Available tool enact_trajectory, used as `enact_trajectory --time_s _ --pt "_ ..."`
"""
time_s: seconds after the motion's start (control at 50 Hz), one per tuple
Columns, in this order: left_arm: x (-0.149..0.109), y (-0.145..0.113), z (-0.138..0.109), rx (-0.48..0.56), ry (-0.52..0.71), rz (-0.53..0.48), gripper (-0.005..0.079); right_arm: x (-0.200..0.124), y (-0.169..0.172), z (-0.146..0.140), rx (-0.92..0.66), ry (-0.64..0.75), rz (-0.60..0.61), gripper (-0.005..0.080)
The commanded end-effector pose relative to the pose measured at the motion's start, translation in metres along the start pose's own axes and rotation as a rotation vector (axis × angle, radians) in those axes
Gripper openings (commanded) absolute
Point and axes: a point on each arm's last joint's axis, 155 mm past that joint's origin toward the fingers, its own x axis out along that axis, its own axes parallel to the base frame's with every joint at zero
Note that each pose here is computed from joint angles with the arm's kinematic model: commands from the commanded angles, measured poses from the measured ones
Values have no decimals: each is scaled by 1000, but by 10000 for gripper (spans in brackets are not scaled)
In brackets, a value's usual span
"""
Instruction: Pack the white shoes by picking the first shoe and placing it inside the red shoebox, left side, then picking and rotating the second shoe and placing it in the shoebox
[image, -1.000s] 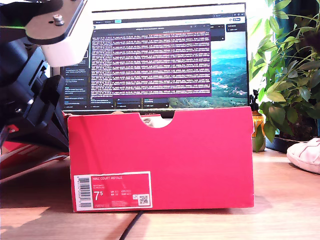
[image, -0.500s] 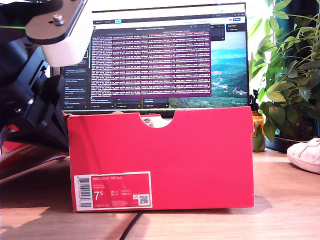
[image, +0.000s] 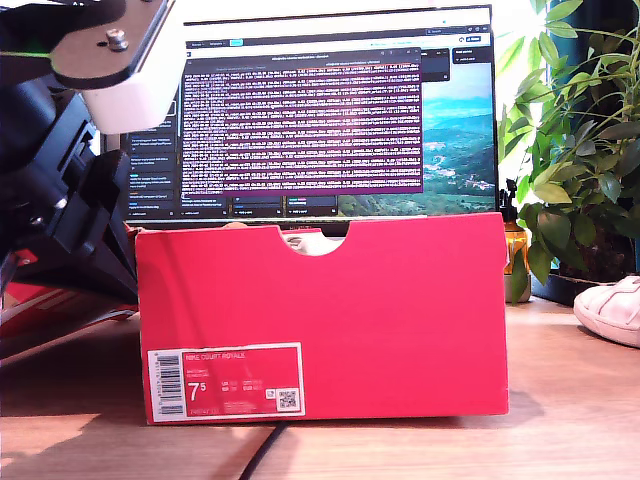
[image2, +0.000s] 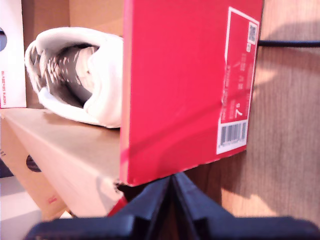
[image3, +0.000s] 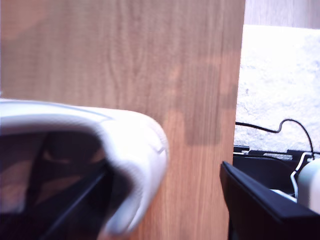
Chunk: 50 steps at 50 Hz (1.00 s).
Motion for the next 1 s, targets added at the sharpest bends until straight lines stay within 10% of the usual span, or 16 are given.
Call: enact_trajectory --time_s 0.0,0.18,0.32,0.52,0.98 --pt "0 2 6 -15 -23 4 -16 13 -6 -5 29 9 -21 548" --pt "0 2 6 -15 -24 4 -16 36 -10 -12 120 18 -3 360" --pt "0 2 7 -15 -24 4 -16 43 -16 -11 193 18 -15 -25" --pt "0 2 7 -15 -27 1 -16 40 -7 -2 167 -1 13 -13" --pt "0 -1 10 -15 -42 -14 -16 -64 85 50 -1020 -218 228 -13"
